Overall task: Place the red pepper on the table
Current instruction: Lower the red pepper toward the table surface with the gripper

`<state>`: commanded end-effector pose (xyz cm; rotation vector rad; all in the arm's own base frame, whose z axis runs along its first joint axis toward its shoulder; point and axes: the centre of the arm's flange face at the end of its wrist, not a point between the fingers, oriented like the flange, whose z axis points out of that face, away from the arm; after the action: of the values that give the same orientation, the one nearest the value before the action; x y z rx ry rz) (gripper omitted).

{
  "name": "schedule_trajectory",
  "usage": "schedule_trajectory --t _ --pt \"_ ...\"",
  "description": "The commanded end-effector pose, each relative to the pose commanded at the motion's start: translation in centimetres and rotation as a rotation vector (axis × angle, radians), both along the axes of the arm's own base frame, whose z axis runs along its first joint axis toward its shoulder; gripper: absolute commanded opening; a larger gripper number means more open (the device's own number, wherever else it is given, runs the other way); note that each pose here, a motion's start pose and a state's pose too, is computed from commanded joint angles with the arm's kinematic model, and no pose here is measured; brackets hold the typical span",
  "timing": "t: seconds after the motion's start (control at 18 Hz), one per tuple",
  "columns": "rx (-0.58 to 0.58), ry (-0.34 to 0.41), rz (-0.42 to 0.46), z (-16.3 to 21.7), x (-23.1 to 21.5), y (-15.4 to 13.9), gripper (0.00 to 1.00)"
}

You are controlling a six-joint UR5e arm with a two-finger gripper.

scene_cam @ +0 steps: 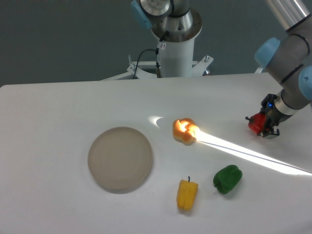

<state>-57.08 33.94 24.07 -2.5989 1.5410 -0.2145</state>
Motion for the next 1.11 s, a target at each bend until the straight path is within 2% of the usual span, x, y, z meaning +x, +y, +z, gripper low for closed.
schedule_trajectory --t 0.22,0.39,0.61,0.72,1.11 --pt "-0.002 -0.007 0.000 -0.51 0.37 -0.12 0.67" --pt "0.002 0.044 -0.008 0.01 0.59 -0.01 0.67" --pt "-0.009 0.044 -0.011 -0.37 0.89 -0.12 0.67" --pt "-0.003 0.071 -0.012 -0.26 0.73 -0.10 0.67" --pt "-0.004 0.067 -0.020 -0.77 1.08 -0.12 0.67"
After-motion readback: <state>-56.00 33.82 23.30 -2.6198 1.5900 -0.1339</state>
